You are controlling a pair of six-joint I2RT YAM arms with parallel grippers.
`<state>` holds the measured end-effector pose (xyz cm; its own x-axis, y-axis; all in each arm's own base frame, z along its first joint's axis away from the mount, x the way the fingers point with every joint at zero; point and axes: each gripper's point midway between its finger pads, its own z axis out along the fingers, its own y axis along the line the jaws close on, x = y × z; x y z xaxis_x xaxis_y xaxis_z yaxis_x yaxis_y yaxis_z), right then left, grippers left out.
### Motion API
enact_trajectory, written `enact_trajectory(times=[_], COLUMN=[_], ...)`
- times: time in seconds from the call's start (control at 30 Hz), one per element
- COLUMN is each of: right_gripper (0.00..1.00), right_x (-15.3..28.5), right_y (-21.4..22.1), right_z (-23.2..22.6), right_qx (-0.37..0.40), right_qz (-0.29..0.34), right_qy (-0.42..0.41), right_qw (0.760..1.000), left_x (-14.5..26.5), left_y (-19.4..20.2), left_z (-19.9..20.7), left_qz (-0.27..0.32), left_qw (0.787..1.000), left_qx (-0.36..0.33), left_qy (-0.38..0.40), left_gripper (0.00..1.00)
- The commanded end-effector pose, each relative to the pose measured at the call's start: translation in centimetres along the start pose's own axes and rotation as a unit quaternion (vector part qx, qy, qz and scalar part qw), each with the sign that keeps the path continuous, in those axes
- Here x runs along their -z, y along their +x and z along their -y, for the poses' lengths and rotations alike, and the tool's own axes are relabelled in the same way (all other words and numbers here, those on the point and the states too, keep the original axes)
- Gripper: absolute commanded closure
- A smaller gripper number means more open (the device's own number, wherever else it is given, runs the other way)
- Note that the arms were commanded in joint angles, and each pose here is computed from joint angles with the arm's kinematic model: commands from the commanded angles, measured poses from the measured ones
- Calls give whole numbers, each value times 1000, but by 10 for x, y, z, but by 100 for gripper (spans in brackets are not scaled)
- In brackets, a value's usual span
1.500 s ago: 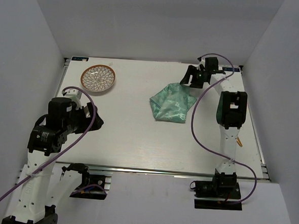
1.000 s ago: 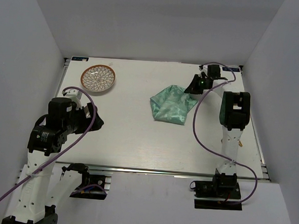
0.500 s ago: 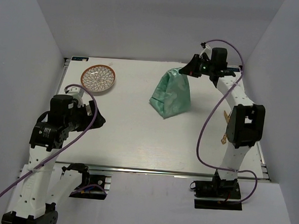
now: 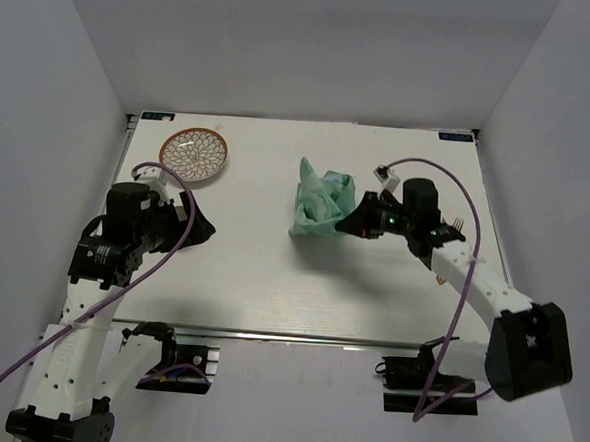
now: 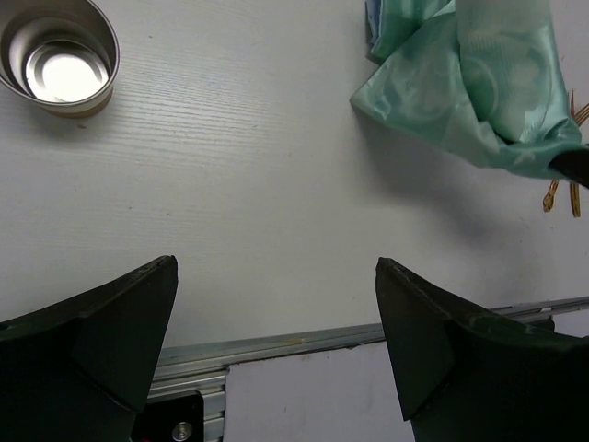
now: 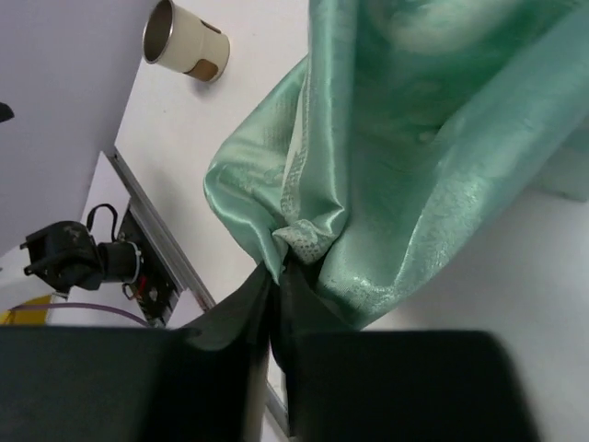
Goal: Set the dinner table for one person
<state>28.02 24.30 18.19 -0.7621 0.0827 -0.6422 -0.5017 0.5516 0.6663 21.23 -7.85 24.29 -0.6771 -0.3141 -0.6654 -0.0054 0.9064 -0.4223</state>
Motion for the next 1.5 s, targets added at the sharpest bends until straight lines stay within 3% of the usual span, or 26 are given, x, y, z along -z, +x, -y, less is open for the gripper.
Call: enact_trajectory(times=[0.0,0.03,0.1,0.2,0.33,0.4,0.53,0.77,0.9,1.17,1.33,1.47], right_gripper=[81,67,67,30,22,11,11,11,11,11,11,23], right_x=[19,23,34,49,67,74,66,56,36,5,-20,-39], right_y=[9,17,32,37,36,33,32,7,-8,-36,-46,-46], right_z=[-2,2,5,12,32,39,20,45,24,-7,-9,-10], right_qx=[14,8,5,2,-18,-20,14,66,112,185,193,202], right_qz=[38,38,45,66,60,59,44,31,41,34,16,-11], right_qy=[14,25,38,75,171,201,158,262,190,105,95,88], right_qw=[999,999,998,995,983,978,986,962,974,977,976,975], left_x=[-7,-11,-15,-27,-50,-57,-63,-67,-62,-62,-68,-69], left_y=[-3,-1,1,11,36,42,50,55,55,67,76,76], left_z=[7,7,9,14,19,16,9,2,0,0,1,2], left_qz=[7,4,2,-14,-66,-79,-85,-91,-89,-105,-122,-123], left_qw=[1000,1000,999,998,992,991,992,991,993,990,987,986], left_qx=[4,7,12,22,42,48,54,72,63,69,80,82], left_qy=[22,25,32,58,96,93,81,61,53,63,73,77], left_gripper=[2,2,2,2,2,2,2,2,2,2,2,2])
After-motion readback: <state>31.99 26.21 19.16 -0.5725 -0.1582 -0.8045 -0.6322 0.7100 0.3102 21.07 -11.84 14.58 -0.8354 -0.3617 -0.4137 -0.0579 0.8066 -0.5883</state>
